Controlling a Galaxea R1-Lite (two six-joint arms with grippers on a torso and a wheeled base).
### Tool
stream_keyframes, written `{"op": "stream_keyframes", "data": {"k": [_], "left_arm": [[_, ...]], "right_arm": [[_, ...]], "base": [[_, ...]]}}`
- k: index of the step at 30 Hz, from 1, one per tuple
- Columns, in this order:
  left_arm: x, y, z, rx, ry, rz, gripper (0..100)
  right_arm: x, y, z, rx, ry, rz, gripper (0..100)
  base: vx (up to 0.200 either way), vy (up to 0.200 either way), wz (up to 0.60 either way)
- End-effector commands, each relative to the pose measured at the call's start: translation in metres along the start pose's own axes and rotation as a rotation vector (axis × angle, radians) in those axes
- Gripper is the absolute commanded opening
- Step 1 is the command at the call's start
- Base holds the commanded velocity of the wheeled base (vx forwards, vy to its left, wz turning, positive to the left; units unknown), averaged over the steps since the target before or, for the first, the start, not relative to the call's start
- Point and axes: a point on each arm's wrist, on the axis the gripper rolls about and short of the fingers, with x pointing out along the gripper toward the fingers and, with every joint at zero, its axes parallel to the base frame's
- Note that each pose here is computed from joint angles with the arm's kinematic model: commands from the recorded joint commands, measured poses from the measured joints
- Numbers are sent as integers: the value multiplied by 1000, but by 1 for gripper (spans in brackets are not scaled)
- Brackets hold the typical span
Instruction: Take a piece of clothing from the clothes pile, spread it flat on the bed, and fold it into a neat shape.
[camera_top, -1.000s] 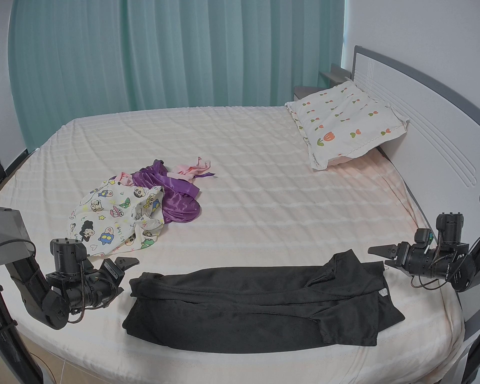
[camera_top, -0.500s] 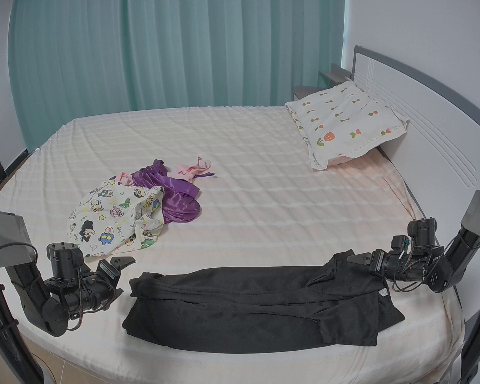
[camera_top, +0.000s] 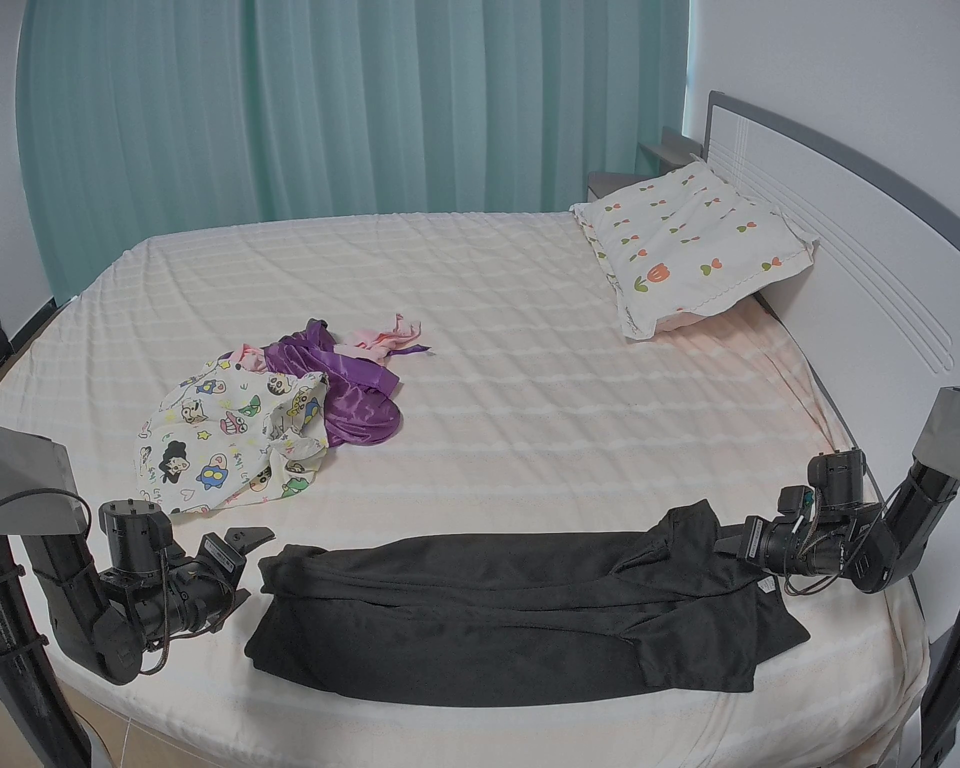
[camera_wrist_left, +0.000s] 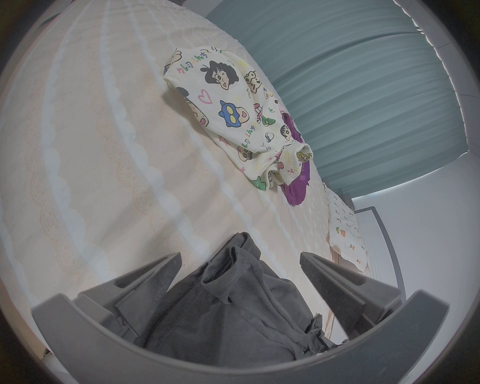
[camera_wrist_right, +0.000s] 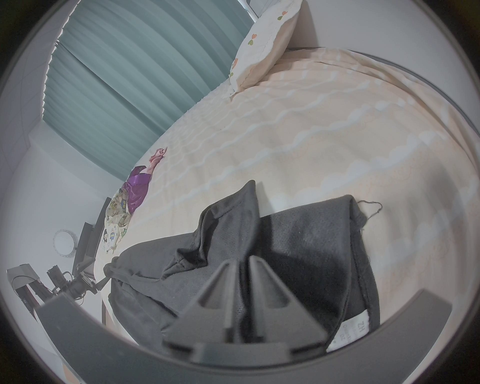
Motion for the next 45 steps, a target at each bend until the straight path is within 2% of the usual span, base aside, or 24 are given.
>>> {"op": "stream_keyframes", "data": {"k": [1, 12, 16, 20, 21, 24, 27, 30, 33, 35, 38, 41, 45], "left_arm": [[1, 3, -1, -4, 8, 14, 100], [1, 3, -2, -5, 11, 14, 100], [1, 4, -2, -6, 13, 18, 100], [1, 4, -2, -7, 14, 15, 100], [1, 4, -2, -7, 15, 17, 100], [1, 3, -2, -7, 13, 14, 100], [1, 3, -2, -6, 11, 14, 100], [1, 3, -2, -7, 13, 14, 100], [1, 3, -2, -6, 14, 12, 100], [1, 3, -2, -8, 14, 12, 100], [1, 4, -2, -9, 17, 14, 100], [1, 3, -3, -8, 18, 13, 100], [1, 3, -3, -7, 20, 12, 100]], "right_arm": [[-9, 4, 0, -6, -9, 6, 0], [-28, -2, 0, 16, -27, -24, 0], [-29, -5, -6, 14, 35, -51, 0], [-27, -6, -8, 17, 53, -61, 0], [-27, -6, -9, 16, 53, -65, 100], [-28, -7, -8, 13, 40, -89, 100], [-36, -1, 2, 0, -32, -114, 100], [-43, 14, 13, 13, -93, -76, 100], [-43, 26, 12, 40, -98, -39, 100], [-39, 45, 12, 121, -108, 4, 100], [-26, 61, 6, 185, -77, 38, 100], [-9, 66, -3, 235, -28, 36, 100], [7, 65, -10, 261, 12, 19, 100]], "base": [[0, 0, 0], [0, 0, 0], [0, 0, 0], [0, 0, 0], [0, 0, 0], [0, 0, 0], [0, 0, 0], [0, 0, 0], [0, 0, 0], [0, 0, 0], [0, 0, 0], [0, 0, 0], [0, 0, 0]]}}
